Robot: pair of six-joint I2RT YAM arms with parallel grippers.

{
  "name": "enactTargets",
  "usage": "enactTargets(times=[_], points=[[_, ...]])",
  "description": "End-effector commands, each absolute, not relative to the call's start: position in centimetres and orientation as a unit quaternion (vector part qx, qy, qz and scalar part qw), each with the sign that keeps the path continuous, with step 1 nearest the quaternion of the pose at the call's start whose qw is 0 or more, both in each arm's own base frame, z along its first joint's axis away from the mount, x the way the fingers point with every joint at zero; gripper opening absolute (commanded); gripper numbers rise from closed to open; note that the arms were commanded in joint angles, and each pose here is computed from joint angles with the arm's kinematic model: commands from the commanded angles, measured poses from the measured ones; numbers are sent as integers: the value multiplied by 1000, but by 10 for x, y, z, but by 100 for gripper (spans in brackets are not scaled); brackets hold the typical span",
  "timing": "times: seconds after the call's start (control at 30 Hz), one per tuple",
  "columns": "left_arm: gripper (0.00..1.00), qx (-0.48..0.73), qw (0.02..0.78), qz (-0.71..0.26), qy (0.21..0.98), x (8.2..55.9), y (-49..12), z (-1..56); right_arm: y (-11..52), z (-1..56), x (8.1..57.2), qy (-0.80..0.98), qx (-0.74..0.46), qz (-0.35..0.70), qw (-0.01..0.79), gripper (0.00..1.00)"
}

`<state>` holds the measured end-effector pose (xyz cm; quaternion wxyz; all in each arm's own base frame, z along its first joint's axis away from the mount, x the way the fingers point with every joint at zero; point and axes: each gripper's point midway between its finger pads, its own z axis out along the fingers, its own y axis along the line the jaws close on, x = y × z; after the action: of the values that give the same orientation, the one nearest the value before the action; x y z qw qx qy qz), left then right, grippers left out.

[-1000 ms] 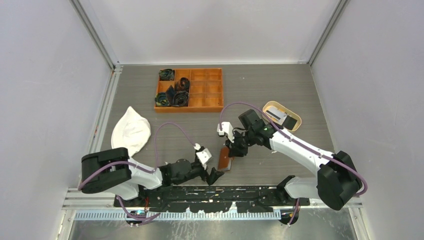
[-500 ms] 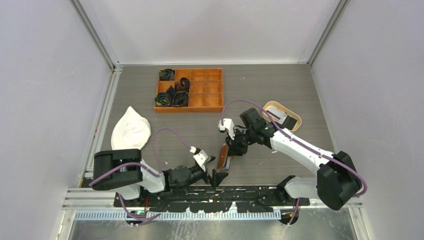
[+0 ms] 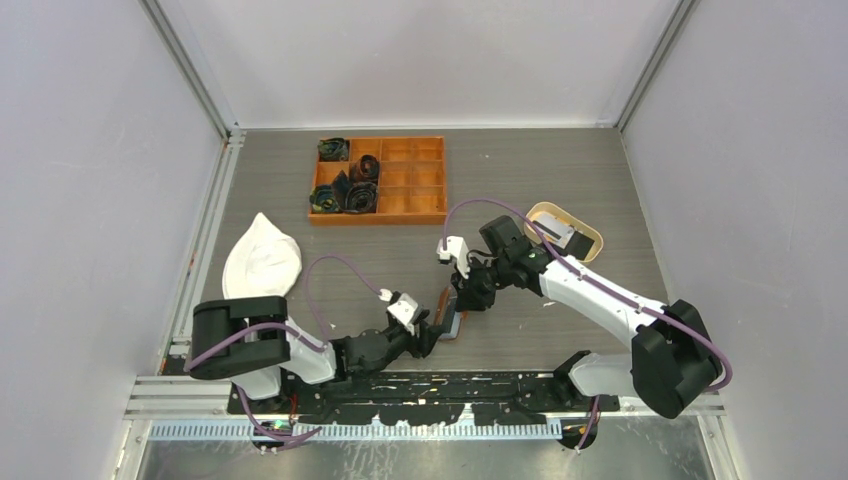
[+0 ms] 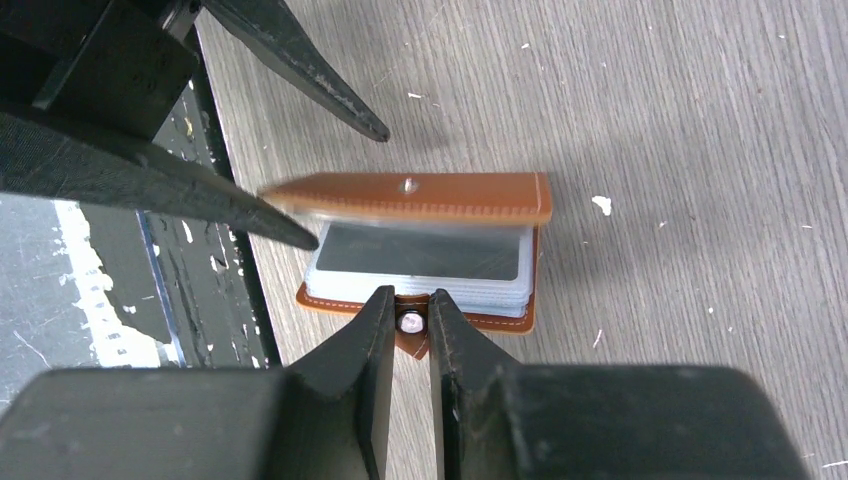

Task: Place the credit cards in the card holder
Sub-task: Open the card holder at the center of the board.

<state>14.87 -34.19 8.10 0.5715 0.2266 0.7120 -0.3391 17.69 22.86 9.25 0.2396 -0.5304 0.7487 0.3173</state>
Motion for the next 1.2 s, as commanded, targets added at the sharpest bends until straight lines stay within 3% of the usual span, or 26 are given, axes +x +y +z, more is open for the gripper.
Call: enactTargets(times=[0.0, 0.2, 0.37, 0.57, 0.67, 0.93, 1.17], points=[[42, 194, 593, -317, 714, 161, -335, 97, 239, 115, 191, 732, -531, 325, 277, 1], [1, 183, 597, -304, 719, 167, -323, 104, 231, 110, 188, 723, -550, 315, 276, 1], [0, 186, 590, -311, 721, 171, -320, 111, 215, 96, 171, 677, -616, 295, 273, 5], [0, 197, 605, -326, 699, 176, -316, 124, 203, 90, 139, 606, -686, 312, 253, 40], [0, 201, 612, -346, 682, 180, -315, 131, 205, 96, 136, 599, -688, 324, 251, 49], [0, 192, 586, -394, 682, 187, -313, 138, 215, 123, 150, 626, -638, 348, 283, 58], [0, 83, 559, -411, 715, 202, -294, 144, 232, 132, 178, 691, -544, 364, 306, 60]])
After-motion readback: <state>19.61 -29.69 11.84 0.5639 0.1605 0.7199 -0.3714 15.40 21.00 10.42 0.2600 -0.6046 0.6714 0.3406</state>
